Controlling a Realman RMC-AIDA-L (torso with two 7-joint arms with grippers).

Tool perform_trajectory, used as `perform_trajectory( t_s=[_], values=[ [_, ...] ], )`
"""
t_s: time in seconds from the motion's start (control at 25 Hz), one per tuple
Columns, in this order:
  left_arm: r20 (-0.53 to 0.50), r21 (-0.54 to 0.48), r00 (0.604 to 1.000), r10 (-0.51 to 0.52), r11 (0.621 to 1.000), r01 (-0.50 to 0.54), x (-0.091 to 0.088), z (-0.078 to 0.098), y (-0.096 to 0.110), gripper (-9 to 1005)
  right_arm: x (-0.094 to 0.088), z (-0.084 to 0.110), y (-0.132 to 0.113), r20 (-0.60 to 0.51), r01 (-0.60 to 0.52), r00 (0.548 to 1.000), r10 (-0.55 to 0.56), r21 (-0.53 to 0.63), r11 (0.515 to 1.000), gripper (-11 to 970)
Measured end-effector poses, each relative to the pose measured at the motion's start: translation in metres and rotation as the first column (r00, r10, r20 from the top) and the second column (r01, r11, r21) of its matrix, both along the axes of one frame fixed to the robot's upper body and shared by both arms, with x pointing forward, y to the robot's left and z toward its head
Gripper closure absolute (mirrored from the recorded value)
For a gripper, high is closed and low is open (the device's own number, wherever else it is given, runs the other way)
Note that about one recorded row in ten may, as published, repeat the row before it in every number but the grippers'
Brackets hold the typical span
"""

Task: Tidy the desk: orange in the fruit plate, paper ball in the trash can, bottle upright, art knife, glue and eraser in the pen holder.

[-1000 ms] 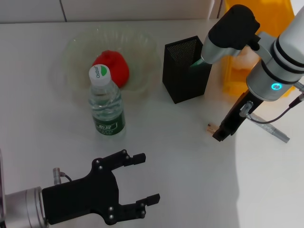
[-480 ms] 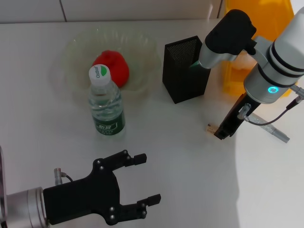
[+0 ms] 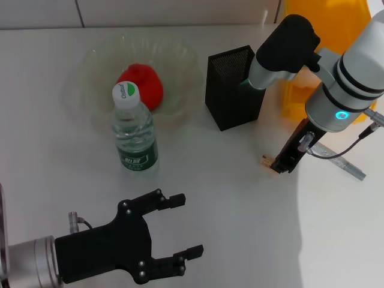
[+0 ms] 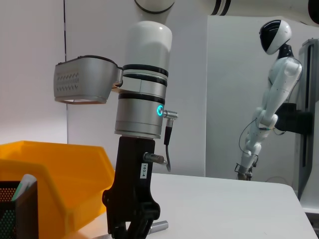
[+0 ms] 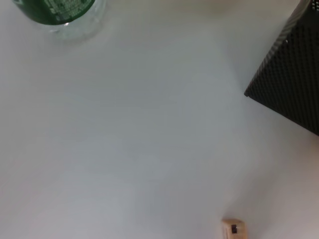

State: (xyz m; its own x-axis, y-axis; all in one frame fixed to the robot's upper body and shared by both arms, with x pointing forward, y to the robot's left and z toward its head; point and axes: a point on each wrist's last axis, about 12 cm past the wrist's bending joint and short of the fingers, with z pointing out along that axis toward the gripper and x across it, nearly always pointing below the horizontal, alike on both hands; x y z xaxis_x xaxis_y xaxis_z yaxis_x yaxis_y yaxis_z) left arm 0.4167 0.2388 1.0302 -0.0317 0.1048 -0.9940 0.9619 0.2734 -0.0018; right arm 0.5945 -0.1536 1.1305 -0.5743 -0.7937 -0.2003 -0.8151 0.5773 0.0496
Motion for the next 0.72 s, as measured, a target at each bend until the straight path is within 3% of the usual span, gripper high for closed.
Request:
perform_trajectory(
  t_s=[0.32,0.44,0.48,0.56,0.68,0.72],
  values=[
    [0.001,0.0,1.0,-0.002,1.0,0.002,0.001,0.0,0.0,188,0.0,0.013,0.003,0.038,-0.014,0.999,0.013,0.024,1.0,842],
    [0.001,-0.001,1.0,-0.003,1.0,0.003,0.001,0.001,0.0,188,-0.002,0.033,0.005,0.073,-0.031,0.997,0.028,0.048,0.998,840],
    [0.001,-0.001,1.0,-0.003,1.0,0.003,0.001,0.001,0.0,188,-0.004,0.053,0.005,0.111,-0.04,0.993,0.032,0.074,0.996,839],
    [0.001,-0.002,1.0,-0.004,1.0,0.004,0.001,0.001,0.0,188,-0.005,0.061,0.004,0.123,-0.043,0.992,0.032,0.084,0.996,838],
    [0.007,-0.007,1.0,-0.005,1.0,0.005,0.002,0.002,0.0,188,-0.005,0.098,0.003,0.217,-0.038,0.976,0.007,0.14,0.989,836],
    [0.007,-0.007,1.0,-0.005,1.0,0.005,0.002,0.002,0.0,188,-0.005,0.098,0.003,0.217,-0.038,0.976,0.007,0.14,0.989,835]
  ],
)
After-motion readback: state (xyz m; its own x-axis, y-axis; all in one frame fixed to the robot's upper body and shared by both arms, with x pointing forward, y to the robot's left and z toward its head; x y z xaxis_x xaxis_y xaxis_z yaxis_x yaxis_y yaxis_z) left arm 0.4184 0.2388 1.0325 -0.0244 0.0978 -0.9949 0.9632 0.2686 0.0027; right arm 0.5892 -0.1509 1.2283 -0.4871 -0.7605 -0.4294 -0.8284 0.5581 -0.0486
